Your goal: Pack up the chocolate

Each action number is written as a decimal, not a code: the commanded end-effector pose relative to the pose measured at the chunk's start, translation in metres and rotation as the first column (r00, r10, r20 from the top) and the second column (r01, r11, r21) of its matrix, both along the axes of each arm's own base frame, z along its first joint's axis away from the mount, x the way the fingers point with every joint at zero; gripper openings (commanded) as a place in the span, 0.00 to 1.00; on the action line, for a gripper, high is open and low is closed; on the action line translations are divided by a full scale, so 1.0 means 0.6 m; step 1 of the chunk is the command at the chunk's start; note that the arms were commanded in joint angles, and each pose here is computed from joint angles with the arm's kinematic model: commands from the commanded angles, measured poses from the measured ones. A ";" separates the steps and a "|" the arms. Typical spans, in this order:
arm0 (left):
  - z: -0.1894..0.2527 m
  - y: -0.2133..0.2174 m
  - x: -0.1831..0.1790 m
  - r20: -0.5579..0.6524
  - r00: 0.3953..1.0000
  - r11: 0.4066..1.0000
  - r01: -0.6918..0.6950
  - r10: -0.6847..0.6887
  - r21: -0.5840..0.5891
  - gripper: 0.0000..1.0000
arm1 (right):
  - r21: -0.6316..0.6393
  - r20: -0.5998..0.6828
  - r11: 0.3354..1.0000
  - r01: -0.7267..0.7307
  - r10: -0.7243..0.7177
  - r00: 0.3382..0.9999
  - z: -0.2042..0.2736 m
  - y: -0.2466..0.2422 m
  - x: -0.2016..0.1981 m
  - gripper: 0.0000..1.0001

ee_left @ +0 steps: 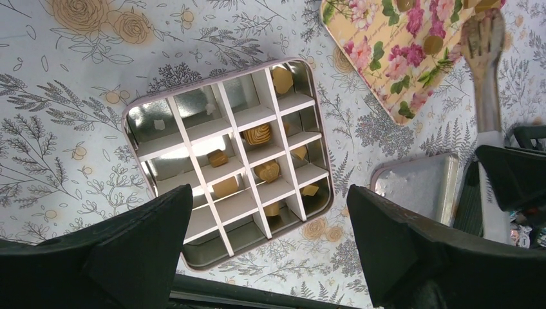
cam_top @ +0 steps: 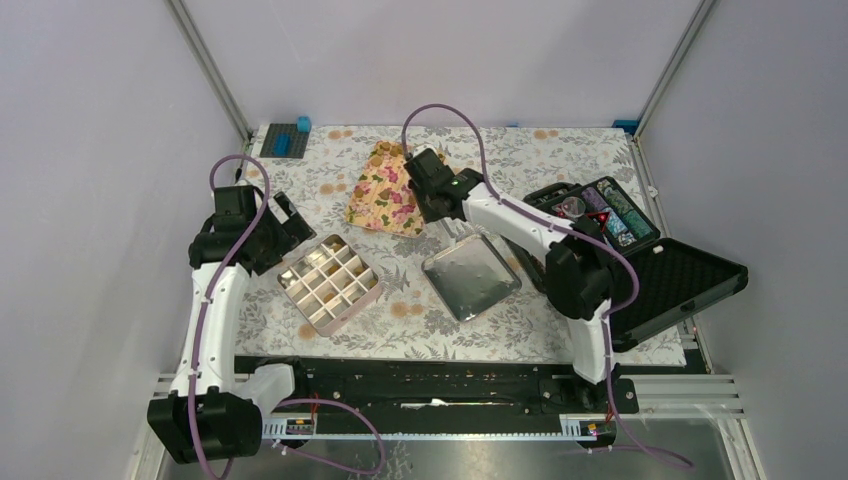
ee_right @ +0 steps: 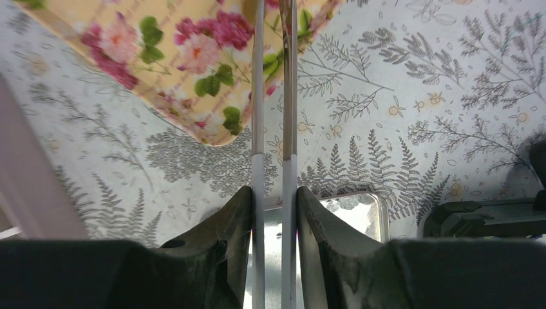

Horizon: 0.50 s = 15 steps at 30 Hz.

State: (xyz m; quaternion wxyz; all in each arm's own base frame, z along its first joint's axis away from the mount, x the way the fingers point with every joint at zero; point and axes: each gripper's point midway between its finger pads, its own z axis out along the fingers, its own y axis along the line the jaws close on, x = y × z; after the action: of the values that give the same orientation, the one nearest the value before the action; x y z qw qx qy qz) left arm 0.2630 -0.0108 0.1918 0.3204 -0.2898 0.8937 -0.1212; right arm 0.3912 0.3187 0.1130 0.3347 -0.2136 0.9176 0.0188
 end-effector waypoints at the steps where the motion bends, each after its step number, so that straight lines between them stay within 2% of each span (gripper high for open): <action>1: 0.034 0.011 0.004 0.061 0.998 0.999 -0.015 0.013 0.031 0.99 | 0.144 0.097 0.989 -0.044 0.030 0.995 0.129 0.019 -0.021 0.26; 8: 0.037 0.010 0.005 0.066 0.998 1.000 -0.012 0.010 0.029 0.99 | 0.155 0.087 0.982 -0.106 0.093 0.992 0.152 0.014 -0.074 0.26; 15: 0.038 0.006 0.003 0.071 0.997 1.000 -0.007 0.006 0.017 0.99 | 0.090 0.068 0.994 -0.066 0.060 0.996 0.114 0.001 -0.066 0.33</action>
State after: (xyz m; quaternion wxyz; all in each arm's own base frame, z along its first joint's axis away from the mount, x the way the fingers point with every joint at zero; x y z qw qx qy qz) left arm 0.2591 -0.0098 0.1930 0.3195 -0.2899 0.8945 -0.1171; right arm 0.3495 0.3229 0.1855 0.3725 -0.2303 0.8953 0.0813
